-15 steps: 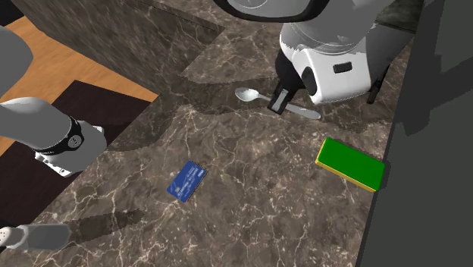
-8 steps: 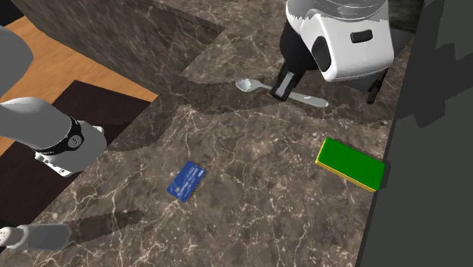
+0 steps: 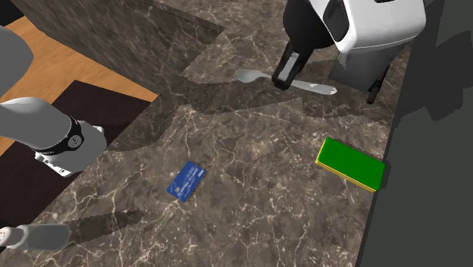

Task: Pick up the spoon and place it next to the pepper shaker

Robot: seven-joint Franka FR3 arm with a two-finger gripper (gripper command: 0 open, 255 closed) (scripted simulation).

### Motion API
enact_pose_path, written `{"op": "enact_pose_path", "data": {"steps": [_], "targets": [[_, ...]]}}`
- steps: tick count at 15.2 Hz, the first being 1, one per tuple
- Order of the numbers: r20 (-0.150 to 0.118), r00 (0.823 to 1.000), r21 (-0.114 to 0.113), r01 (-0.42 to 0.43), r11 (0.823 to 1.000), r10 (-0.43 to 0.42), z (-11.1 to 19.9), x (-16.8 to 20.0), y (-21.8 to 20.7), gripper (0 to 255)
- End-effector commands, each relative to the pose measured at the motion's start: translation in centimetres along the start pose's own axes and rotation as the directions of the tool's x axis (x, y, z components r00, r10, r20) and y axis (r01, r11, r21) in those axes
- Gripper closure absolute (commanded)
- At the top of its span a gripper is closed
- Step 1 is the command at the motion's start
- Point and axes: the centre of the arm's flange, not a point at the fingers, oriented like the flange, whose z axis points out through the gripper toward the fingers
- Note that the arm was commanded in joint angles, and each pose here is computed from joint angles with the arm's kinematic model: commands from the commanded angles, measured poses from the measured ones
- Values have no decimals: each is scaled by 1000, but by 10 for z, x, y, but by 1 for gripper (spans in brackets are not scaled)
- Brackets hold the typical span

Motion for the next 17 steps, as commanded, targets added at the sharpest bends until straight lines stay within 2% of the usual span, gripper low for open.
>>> {"op": "enact_pose_path", "data": {"steps": [1,17], "targets": [[0,1000,0,0,1000,0,-4,-5,19,255],[0,1000,0,0,1000,0,-31,-44,225,255]]}}
